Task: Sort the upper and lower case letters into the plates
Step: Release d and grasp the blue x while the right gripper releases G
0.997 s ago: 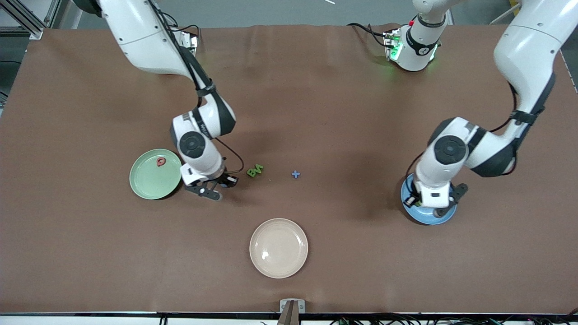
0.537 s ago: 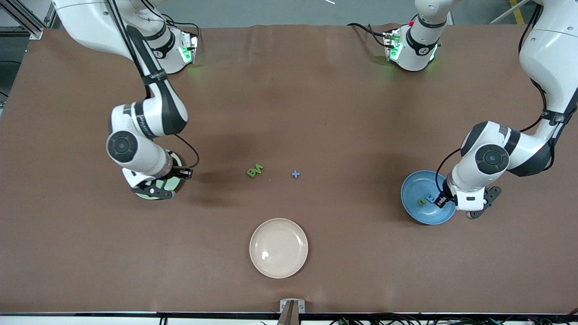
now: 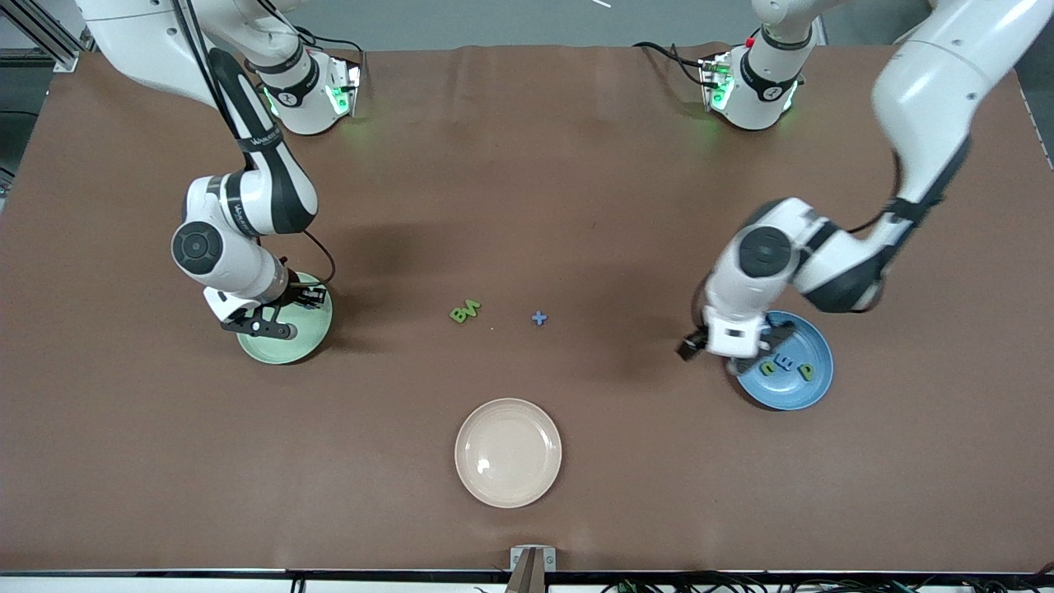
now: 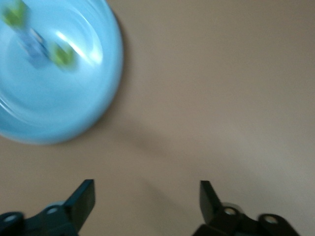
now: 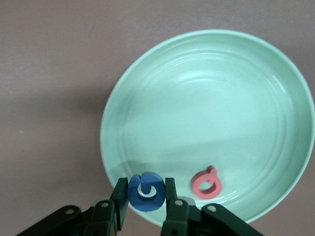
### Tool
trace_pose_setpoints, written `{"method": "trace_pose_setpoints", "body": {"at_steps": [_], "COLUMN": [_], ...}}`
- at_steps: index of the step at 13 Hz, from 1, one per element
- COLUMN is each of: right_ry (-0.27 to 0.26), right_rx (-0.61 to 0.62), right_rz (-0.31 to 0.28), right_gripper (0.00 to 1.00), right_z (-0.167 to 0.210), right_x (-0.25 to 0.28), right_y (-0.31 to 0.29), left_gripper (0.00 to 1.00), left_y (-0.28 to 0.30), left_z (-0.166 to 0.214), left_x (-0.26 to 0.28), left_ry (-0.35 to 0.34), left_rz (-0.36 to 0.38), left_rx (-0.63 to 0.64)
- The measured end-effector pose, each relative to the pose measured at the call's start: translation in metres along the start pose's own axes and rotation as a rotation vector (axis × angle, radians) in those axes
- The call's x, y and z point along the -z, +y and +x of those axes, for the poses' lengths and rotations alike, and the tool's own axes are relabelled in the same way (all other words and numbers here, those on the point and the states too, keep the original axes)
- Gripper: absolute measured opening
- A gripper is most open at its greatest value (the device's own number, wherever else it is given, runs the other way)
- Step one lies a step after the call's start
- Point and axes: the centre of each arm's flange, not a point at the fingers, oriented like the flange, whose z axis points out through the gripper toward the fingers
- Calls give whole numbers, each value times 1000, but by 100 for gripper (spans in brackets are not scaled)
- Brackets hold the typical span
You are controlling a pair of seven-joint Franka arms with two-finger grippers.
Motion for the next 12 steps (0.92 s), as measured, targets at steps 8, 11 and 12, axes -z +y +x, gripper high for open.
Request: {"method": "trace_pose_setpoints", "body": {"at_steps": [8,11,12], "right_ry": [27,24,26], "right_rx": [2,3,3], "right_rz": [1,0,0], "right_gripper": [34,39,45], "right_z": [-4,-4,-4], "right_x": [-30,-34,-33], "right_y": [10,10,10], "left_gripper": [70,69,69], "left_y": [130,144,146], "left_z": [-152,-179,-184], "left_x": [-29,-50,-52], "left_ry": [-56,-50,-45], "left_rz": [-8,24,26], "left_rx": [49,92,112]}}
